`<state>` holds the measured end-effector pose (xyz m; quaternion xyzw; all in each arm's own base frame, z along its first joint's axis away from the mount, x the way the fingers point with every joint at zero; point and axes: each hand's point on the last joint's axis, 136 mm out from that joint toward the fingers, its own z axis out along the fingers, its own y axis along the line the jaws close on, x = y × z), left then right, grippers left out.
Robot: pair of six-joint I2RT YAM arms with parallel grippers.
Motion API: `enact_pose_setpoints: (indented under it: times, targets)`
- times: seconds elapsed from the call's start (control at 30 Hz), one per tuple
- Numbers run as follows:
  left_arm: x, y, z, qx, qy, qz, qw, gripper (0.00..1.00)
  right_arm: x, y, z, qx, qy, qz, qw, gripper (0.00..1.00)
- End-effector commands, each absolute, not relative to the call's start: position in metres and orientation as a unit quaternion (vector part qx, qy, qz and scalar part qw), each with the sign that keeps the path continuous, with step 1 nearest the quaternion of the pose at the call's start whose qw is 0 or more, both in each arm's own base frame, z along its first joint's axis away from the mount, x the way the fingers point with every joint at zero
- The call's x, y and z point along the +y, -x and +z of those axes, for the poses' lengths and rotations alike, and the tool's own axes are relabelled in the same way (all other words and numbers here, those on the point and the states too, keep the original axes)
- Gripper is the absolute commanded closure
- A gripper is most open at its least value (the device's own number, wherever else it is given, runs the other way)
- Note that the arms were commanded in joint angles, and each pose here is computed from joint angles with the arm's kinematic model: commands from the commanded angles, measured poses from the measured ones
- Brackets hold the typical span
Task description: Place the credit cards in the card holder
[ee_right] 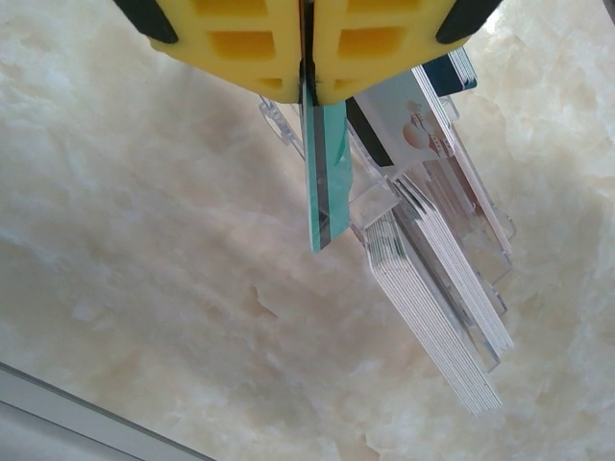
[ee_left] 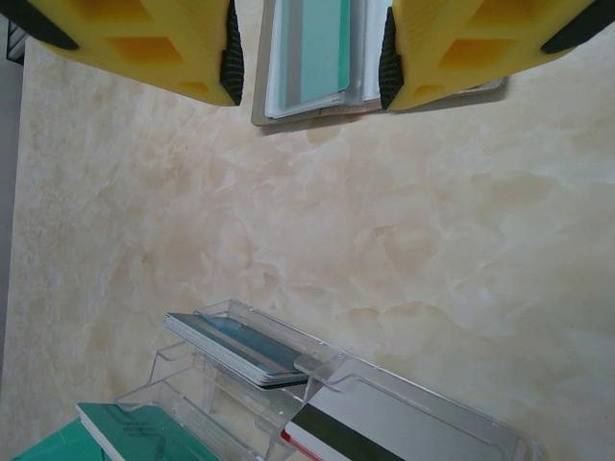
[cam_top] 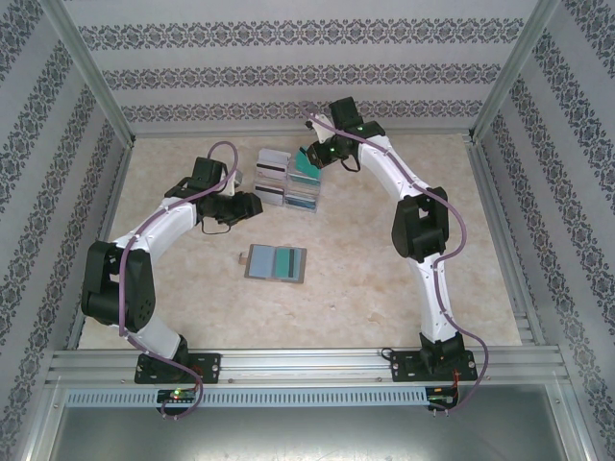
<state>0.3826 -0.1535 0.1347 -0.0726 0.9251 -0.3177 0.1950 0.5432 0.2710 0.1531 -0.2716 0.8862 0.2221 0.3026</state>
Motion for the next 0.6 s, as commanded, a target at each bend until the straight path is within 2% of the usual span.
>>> enact_pose_setpoints:
  times: [0.0, 0.23, 0.57]
  targets:
    - [-0.155, -0.402, 0.158, 0.915, 0.058, -0.328, 0.229, 0.56, 0.271, -0.543, 0.176, 0.875, 0.274, 0.229, 0.328, 0.95]
    - [-0.164, -0.452, 0.182, 0.912, 0.056, -0.331, 0.235, 0.54, 0.277, -0.535, 0.17, 0.858, 0.307, 0.241, 0.333, 0.96]
    - [-0.214, -0.536, 0.205, 0.895, 0.081, -0.386, 0.208, 0.54, 0.292, -0.519, 0.158, 0.834, 0.366, 0.235, 0.34, 0.98]
